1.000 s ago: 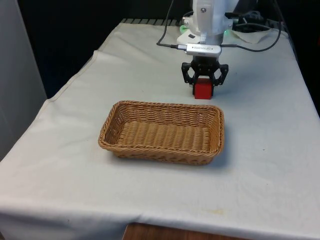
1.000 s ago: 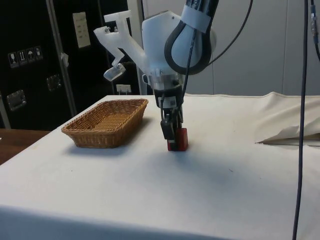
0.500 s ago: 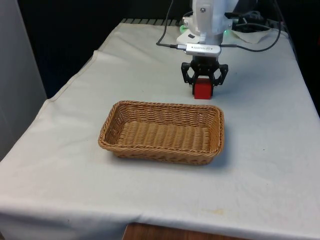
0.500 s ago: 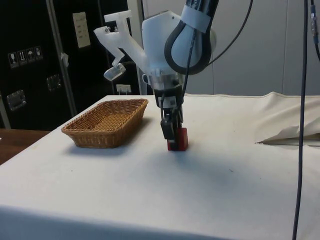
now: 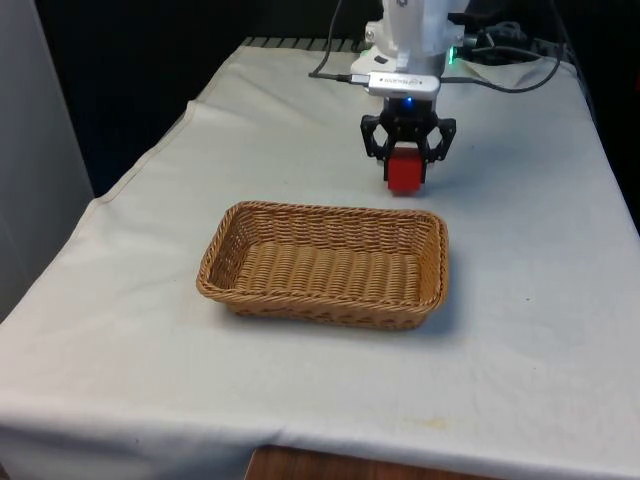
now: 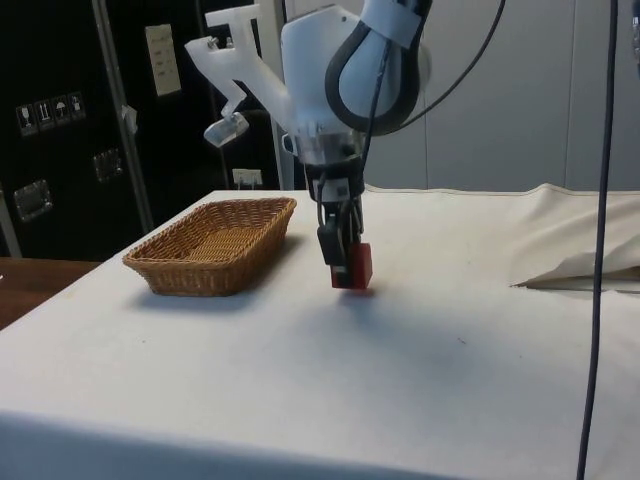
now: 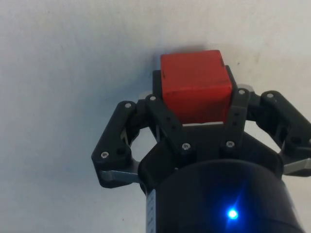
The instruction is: Pick up the cube and place it into the basket.
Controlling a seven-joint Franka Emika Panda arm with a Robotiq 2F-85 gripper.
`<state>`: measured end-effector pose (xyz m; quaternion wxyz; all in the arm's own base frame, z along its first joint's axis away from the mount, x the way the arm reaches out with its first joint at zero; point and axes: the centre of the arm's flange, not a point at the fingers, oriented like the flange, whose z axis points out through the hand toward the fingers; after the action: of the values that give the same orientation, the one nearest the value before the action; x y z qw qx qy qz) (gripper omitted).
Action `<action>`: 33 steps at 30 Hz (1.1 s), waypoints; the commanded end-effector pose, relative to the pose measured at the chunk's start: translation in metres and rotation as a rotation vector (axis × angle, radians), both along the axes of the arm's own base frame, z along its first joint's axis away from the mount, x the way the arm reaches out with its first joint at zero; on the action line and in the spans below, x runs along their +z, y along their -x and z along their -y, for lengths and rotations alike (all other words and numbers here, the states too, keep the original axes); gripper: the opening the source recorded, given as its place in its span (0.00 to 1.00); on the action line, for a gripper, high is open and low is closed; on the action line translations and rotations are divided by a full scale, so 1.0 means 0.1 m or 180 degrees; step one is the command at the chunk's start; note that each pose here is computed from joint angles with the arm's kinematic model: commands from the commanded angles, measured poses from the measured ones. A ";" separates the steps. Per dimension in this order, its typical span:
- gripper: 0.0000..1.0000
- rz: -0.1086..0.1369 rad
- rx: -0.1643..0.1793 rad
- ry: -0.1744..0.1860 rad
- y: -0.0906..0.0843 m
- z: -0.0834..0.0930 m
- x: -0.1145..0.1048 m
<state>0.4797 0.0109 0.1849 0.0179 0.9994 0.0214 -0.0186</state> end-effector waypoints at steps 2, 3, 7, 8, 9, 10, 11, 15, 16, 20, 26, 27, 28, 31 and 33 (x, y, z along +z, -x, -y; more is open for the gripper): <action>0.01 -0.0007 0.0004 -0.0002 0.00 0.01 0.05; 0.01 0.0000 -0.0001 -0.0004 0.00 0.00 0.03; 0.01 -0.0017 0.0002 -0.0005 0.00 0.02 0.11; 0.01 -0.0017 -0.0002 -0.0006 0.00 0.02 0.13; 0.01 -0.0021 -0.0003 -0.0009 -0.01 0.03 0.17; 0.01 -0.0024 -0.0007 -0.0011 -0.01 0.03 0.19; 0.01 -0.0025 -0.0008 -0.0013 -0.01 0.03 0.21; 0.01 -0.0029 -0.0013 -0.0020 -0.01 0.05 0.30; 0.01 -0.0032 -0.0014 -0.0023 -0.01 0.05 0.33; 0.01 -0.0033 -0.0016 -0.0032 -0.01 0.06 0.41; 0.01 -0.0041 -0.0025 -0.0043 -0.01 0.09 0.52; 0.01 -0.0041 -0.0028 -0.0045 -0.02 0.10 0.54; 0.01 -0.0041 -0.0029 -0.0047 -0.02 0.10 0.56; 0.01 -0.0045 -0.0032 -0.0052 -0.02 0.11 0.60; 0.01 -0.0048 -0.0034 -0.0057 -0.02 0.13 0.66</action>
<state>0.4823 -0.0004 0.2489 0.0069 0.9996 0.0156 -0.0235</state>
